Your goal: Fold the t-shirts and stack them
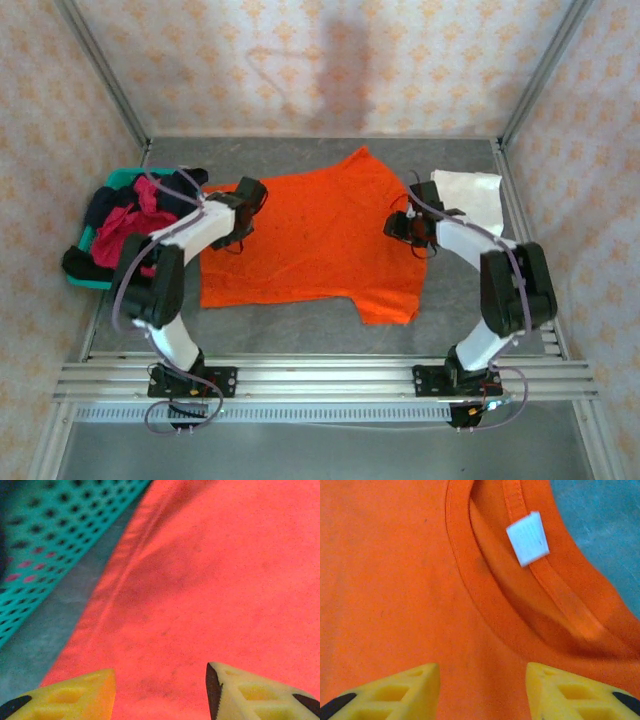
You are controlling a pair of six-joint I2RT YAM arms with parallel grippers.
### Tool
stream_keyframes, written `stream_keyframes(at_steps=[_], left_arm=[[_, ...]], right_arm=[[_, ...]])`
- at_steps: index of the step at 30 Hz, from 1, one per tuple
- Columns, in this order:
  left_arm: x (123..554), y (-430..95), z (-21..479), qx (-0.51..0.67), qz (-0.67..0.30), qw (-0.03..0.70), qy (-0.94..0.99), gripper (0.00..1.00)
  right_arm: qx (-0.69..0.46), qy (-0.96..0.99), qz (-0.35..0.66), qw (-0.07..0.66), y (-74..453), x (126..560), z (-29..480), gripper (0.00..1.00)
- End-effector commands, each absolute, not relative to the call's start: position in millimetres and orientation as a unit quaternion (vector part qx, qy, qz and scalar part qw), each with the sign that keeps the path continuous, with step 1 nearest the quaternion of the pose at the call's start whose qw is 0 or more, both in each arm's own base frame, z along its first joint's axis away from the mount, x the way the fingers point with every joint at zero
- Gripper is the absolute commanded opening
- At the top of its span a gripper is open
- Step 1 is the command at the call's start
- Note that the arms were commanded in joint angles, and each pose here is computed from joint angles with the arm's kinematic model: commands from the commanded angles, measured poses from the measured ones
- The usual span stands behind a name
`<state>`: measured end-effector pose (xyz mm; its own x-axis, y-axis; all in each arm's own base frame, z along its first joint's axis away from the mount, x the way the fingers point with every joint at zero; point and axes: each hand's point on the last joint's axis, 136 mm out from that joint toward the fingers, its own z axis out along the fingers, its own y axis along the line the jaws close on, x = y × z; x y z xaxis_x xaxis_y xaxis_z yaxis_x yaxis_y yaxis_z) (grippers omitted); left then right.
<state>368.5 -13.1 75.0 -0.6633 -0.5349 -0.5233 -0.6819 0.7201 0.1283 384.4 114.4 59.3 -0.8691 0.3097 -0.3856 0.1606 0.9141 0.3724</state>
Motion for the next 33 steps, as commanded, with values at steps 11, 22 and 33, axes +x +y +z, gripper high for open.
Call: stream_keyframes(at_steps=[11,22,33], left_arm=[[423.8,-38.9,2.9,-0.294,0.168,0.126,0.932,0.37],[471.1,-54.7,-19.1,-0.286,0.143,0.088,0.943,0.38],[496.9,-60.7,64.4,-0.241,0.118,0.165,0.949,0.83]], right_arm=[[0.176,0.948,0.120,0.238,96.6,410.6,29.6,0.30],[0.208,0.945,0.120,0.223,78.1,436.0,18.7,0.29],[0.133,0.926,0.174,0.309,108.7,445.4,111.5,0.49]])
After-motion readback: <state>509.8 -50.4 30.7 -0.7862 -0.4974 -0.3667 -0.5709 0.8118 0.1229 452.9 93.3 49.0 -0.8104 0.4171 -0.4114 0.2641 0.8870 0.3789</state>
